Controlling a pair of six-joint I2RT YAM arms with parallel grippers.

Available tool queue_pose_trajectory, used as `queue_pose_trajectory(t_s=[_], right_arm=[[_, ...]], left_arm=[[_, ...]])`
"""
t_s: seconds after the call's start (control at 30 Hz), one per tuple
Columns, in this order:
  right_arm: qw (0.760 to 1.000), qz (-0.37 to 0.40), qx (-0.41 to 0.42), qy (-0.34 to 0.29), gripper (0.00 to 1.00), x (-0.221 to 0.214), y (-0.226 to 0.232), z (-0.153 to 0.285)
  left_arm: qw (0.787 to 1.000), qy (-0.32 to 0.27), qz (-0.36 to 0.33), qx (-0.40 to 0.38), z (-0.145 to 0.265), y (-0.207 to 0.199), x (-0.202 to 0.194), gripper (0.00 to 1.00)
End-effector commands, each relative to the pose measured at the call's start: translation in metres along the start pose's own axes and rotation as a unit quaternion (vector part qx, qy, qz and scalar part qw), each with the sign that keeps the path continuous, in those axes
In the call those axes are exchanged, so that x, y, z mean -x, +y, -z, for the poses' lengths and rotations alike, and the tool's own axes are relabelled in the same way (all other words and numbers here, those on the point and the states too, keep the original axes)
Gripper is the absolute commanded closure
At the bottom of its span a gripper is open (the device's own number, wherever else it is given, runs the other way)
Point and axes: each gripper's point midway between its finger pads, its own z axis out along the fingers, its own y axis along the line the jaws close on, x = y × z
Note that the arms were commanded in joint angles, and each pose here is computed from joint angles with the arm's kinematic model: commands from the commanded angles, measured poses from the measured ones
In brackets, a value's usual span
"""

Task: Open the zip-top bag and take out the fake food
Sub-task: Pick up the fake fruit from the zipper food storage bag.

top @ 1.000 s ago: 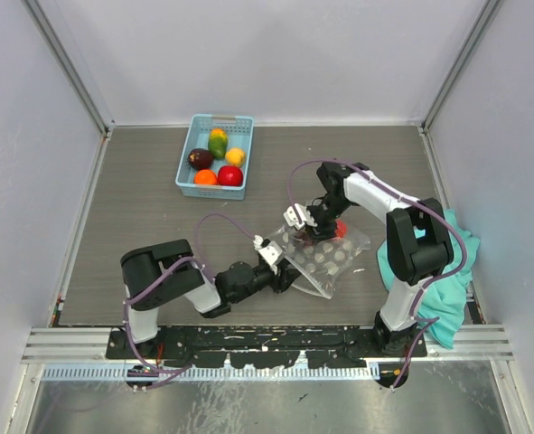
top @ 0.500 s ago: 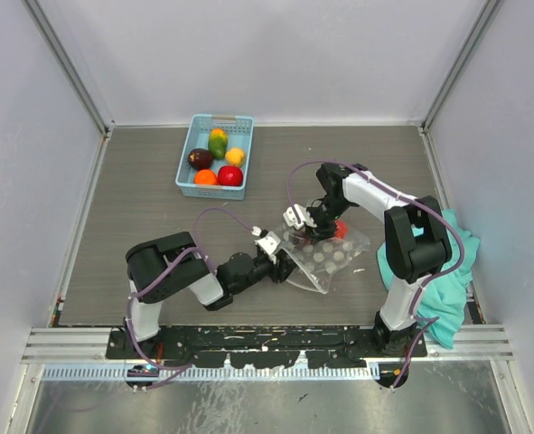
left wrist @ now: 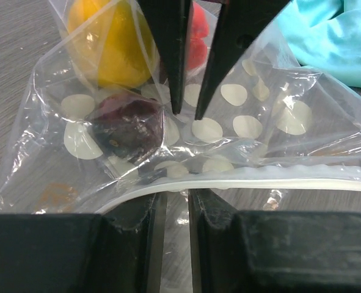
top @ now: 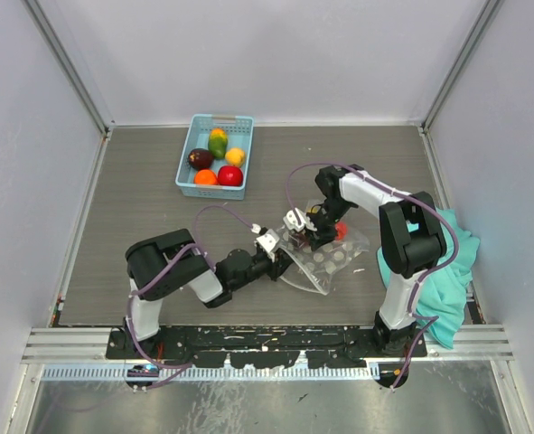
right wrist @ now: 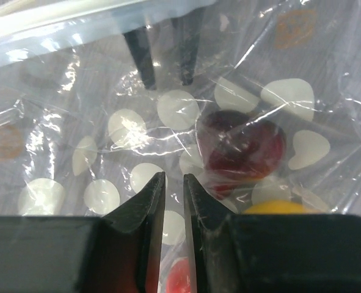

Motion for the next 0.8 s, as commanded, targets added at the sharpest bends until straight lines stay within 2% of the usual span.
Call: queue_pose_trajectory(t_s=[0.0, 0.2, 0.43, 0.57, 0.77], right_arm=[[0.999, 0.014, 0.02, -0.031, 0.76, 0.019, 0.007, 0.004], [0.999, 0.02, 0.011, -0.049, 0.67, 0.036, 0.008, 0.016], [0.997, 0.034, -0.052, -0.043, 0.59, 0.045, -0.005, 0.05], [0.994, 0.069, -0.088, -0.02, 0.5, 0.043, -0.023, 0.06], [0.986, 0.132, -0.097, 0.011, 0.44, 0.036, -0.048, 0.064]], left_arm=[[0.998, -0.064, -0.011, -0.015, -0.003, -0.002, 0.043, 0.8], [0.997, -0.07, -0.017, -0.021, 0.001, 0.001, 0.053, 0.81], [0.998, -0.054, -0.009, -0.04, 0.011, -0.006, 0.044, 0.8], [0.998, -0.047, -0.002, -0.051, 0.013, -0.01, 0.04, 0.79], [0.997, -0.045, -0.003, -0.061, 0.01, -0.013, 0.039, 0.79]])
